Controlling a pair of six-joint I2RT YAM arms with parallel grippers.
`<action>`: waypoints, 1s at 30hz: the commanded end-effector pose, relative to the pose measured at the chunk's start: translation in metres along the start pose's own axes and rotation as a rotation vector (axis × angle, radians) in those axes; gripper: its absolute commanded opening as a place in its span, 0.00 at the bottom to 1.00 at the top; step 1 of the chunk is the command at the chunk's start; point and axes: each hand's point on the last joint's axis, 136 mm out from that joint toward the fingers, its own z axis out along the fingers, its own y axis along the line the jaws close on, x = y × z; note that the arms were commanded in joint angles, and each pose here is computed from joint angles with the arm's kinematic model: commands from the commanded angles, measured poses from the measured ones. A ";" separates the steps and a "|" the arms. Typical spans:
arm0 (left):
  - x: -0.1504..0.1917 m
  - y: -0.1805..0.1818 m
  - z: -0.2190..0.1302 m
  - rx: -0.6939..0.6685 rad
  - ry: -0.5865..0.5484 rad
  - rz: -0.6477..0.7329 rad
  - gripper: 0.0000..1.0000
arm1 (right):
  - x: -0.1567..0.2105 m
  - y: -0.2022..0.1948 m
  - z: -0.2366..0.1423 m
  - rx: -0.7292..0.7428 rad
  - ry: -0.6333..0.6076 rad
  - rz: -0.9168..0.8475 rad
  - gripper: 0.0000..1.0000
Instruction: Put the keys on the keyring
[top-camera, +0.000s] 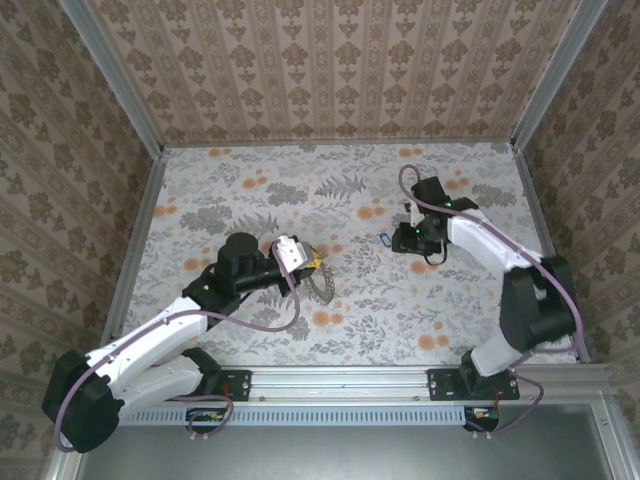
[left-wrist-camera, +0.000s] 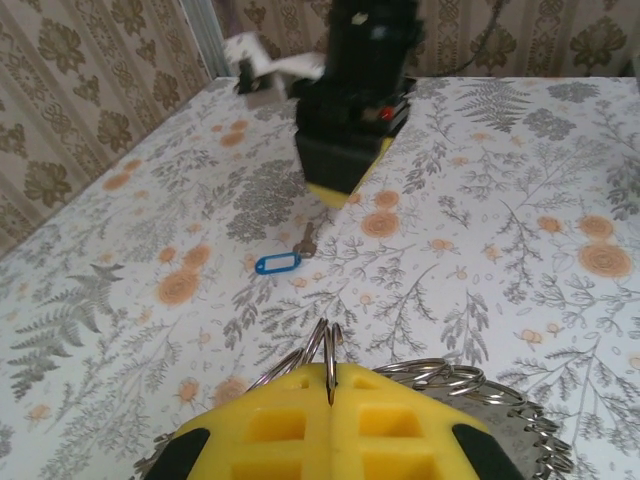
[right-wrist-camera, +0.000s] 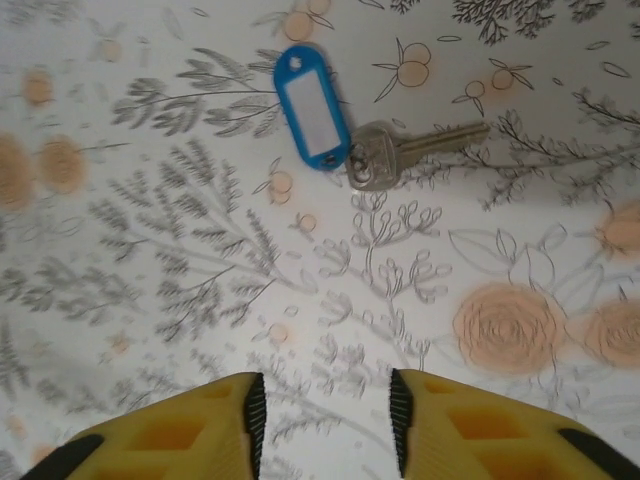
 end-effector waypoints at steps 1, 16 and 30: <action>-0.003 -0.004 -0.005 0.015 -0.024 -0.034 0.00 | -0.011 -0.013 0.009 0.050 0.036 0.166 0.43; 0.012 -0.006 -0.004 0.001 -0.002 -0.058 0.00 | -0.033 0.003 0.055 -0.057 0.078 1.059 0.40; 0.015 -0.005 -0.002 -0.004 -0.003 -0.061 0.00 | -0.037 -0.008 0.067 0.002 0.054 1.128 0.28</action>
